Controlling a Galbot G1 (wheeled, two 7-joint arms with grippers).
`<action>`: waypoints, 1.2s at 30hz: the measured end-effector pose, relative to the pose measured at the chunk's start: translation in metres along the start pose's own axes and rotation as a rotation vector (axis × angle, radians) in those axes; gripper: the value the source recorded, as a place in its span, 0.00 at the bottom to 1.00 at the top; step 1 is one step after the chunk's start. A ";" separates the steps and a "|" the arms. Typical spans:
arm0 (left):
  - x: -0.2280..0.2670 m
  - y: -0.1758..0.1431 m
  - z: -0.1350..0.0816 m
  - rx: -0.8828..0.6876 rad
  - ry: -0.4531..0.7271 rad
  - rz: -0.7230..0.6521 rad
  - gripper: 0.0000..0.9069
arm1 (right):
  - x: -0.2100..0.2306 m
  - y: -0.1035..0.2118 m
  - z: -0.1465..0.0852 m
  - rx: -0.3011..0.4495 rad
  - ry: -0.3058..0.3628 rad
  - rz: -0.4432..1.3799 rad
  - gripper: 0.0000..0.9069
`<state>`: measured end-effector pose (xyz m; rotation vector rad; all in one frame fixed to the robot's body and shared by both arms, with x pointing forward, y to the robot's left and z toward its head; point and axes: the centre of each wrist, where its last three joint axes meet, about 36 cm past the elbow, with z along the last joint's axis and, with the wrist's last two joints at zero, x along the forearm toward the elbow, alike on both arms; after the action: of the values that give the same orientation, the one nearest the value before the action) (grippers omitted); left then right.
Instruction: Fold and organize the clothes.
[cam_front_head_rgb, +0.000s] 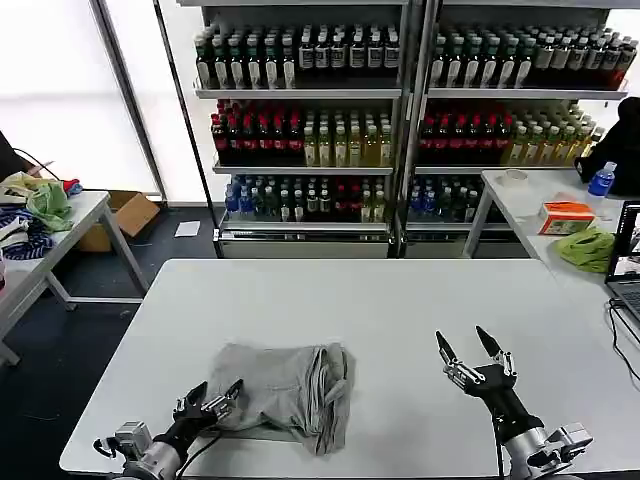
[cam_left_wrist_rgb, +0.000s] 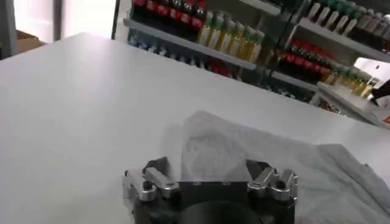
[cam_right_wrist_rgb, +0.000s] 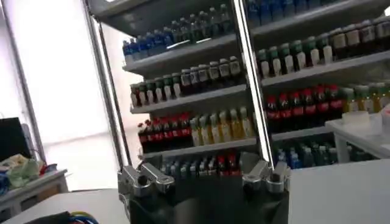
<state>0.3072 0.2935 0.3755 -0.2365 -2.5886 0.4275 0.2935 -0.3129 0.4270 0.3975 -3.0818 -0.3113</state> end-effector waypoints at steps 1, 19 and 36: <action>-0.001 0.000 0.001 0.003 0.000 0.001 0.01 | 0.001 0.000 0.000 0.000 0.000 0.000 1.00; -0.004 -0.031 0.002 0.071 -0.010 0.053 0.01 | 0.003 0.001 0.001 -0.003 -0.016 0.003 1.00; 0.033 0.007 -0.033 0.094 -0.124 -0.065 0.01 | -0.012 0.000 -0.006 -0.006 -0.040 -0.014 1.00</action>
<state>0.2964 0.3161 0.4155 -0.0953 -2.6802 0.5542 0.3049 -0.3109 0.4328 0.4186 -3.1174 -0.3334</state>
